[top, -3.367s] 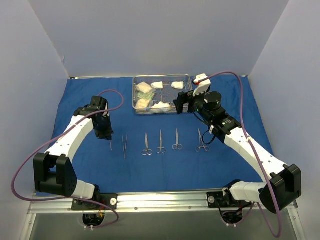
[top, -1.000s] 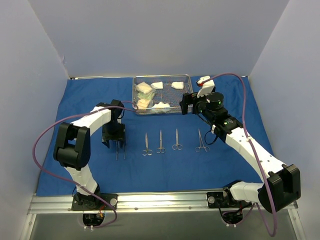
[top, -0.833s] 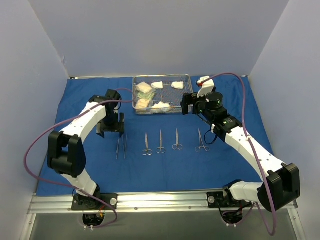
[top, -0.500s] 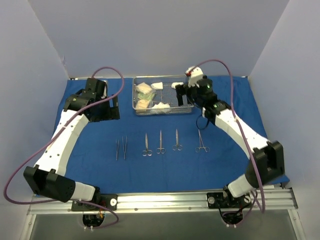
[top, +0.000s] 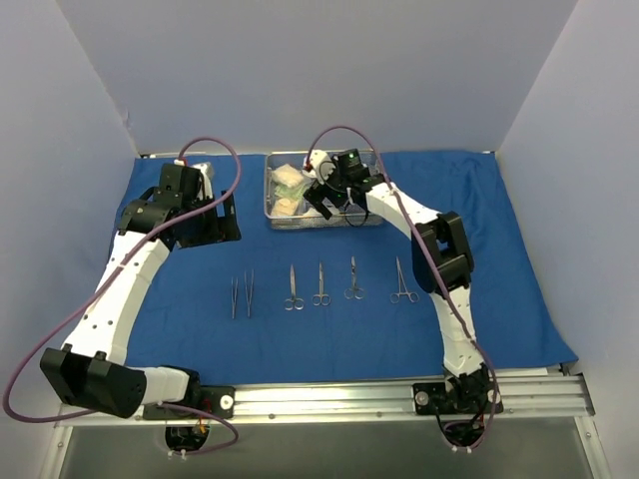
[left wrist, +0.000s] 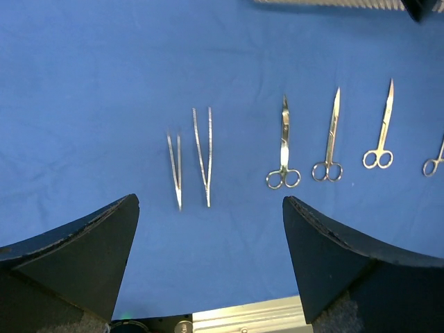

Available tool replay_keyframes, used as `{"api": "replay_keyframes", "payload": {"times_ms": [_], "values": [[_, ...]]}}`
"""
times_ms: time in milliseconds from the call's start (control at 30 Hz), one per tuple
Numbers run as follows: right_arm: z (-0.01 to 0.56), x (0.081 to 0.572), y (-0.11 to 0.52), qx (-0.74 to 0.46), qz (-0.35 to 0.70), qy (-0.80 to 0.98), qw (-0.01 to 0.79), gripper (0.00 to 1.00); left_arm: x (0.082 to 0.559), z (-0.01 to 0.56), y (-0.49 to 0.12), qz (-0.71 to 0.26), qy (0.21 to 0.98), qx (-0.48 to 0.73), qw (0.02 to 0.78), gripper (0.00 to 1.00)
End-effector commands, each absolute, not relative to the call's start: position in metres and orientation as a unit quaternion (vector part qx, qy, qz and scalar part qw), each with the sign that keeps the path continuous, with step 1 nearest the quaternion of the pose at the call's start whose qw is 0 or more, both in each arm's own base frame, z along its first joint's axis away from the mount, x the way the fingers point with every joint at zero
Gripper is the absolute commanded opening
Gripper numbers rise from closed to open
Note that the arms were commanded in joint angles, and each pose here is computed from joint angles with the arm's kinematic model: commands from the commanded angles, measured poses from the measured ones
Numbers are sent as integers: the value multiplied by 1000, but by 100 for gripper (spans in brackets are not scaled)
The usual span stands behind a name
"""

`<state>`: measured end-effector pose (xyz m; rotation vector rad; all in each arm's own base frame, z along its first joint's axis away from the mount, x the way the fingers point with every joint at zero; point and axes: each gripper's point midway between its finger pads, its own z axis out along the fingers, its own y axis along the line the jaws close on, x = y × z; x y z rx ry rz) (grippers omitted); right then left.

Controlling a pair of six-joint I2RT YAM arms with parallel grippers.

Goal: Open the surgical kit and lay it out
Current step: Pick up the medical item from the container.

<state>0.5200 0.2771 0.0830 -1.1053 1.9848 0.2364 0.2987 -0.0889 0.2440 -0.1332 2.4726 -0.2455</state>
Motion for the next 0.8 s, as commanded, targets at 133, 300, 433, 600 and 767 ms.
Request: {"api": "replay_keyframes", "payload": {"times_ms": [133,300,433,600,767], "values": [[68,536,325,-468,128,758,437,100,313,231,-104,-144,937,-37,315,94],[59,539,333,-478,141,748,438,99,313,222,-105,-150,941,-38,301,94],[43,533,330,-521,135,743,398,99,312,219,-103,-149,942,-39,299,94],[37,541,314,-537,126,748,370,97,314,216,-99,-148,944,-40,293,94],[36,533,303,-585,131,729,331,96,318,211,-97,-146,947,-38,283,94]]}}
